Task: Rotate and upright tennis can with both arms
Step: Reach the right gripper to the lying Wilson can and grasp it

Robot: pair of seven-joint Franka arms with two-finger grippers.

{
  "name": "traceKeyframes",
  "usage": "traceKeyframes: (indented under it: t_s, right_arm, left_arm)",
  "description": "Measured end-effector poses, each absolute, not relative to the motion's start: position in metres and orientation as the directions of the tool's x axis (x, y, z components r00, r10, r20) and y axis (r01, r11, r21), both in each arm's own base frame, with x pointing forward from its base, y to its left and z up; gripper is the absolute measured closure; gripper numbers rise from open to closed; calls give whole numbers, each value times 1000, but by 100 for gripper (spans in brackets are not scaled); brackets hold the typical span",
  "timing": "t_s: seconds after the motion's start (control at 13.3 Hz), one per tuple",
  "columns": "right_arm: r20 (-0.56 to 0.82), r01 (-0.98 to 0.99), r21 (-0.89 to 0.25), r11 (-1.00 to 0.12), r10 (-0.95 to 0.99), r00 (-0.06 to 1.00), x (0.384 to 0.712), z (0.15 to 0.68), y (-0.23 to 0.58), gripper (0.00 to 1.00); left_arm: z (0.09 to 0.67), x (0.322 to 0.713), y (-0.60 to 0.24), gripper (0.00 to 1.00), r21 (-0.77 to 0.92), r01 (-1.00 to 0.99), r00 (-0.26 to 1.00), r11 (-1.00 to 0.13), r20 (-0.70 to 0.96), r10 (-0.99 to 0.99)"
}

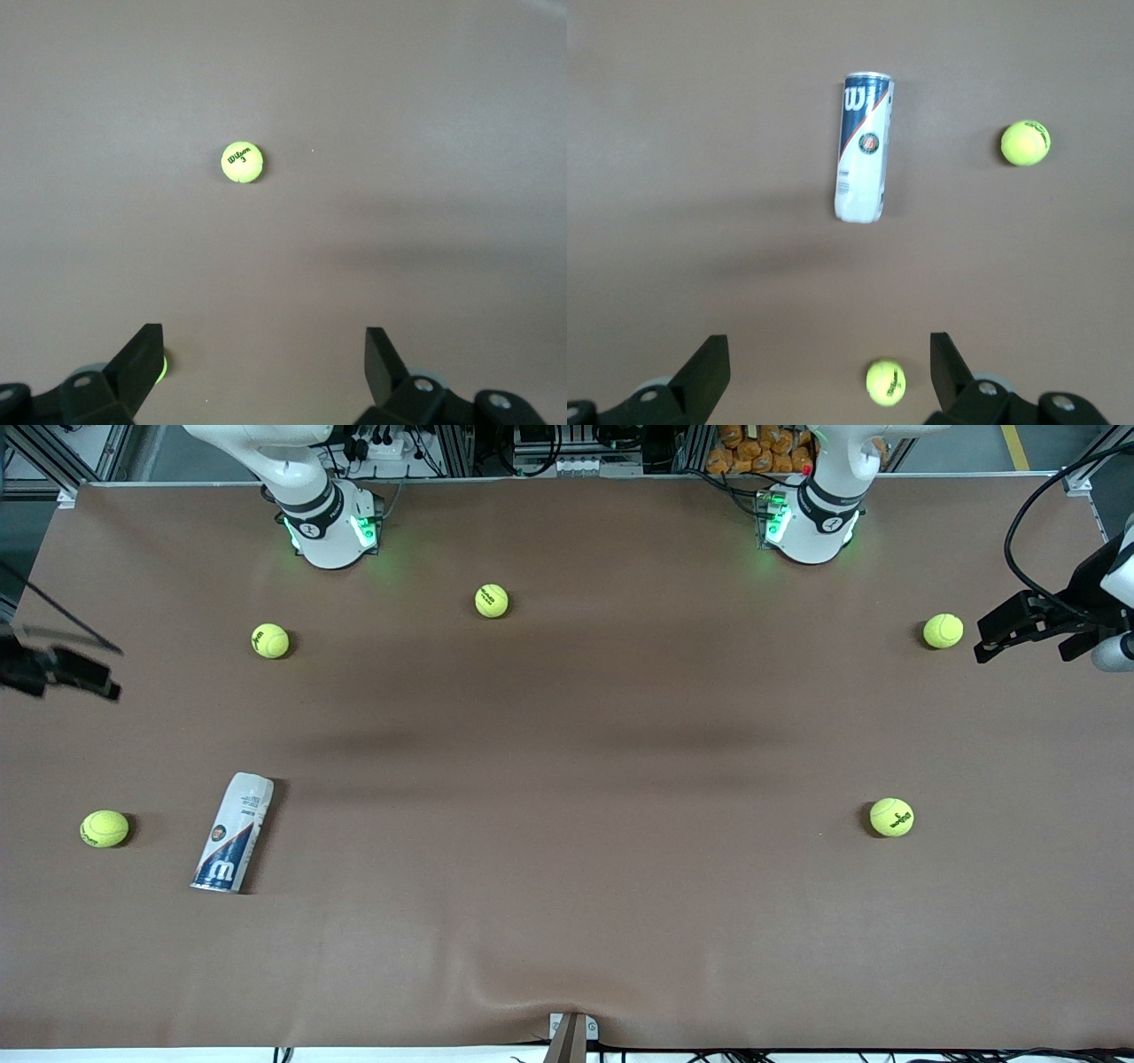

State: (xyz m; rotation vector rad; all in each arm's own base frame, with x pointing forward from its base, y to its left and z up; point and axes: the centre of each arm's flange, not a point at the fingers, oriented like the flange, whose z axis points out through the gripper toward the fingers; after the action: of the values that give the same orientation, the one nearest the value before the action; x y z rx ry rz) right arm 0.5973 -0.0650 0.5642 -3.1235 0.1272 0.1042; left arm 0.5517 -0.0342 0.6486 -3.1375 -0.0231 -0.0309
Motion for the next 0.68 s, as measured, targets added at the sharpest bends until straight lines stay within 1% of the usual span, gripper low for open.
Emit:
traceKeyframes:
  t_s: [0.23, 0.3, 0.45, 0.68]
  right_arm:
    - [-105, -99, 0, -995, -98, 990, 650, 444, -81, 0]
    - [-110, -102, 3, -995, -102, 989, 663, 404, -85, 0]
    - [-106, -108, 10, -994, -109, 988, 680, 337, -92, 0]
    - [-89, -117, 17, -993, -118, 989, 690, 272, -101, 0]
  left_arm:
    - [647, 552, -35, 0, -4, 14, 1000, -1000, 15, 14]
    - [647, 552, -35, 0, -4, 14, 1000, -1000, 15, 13]
    - [647, 552, -35, 0, -4, 12, 1000, -1000, 15, 12]
    - [647, 552, -35, 0, -4, 4, 1000, -1000, 14, 4]
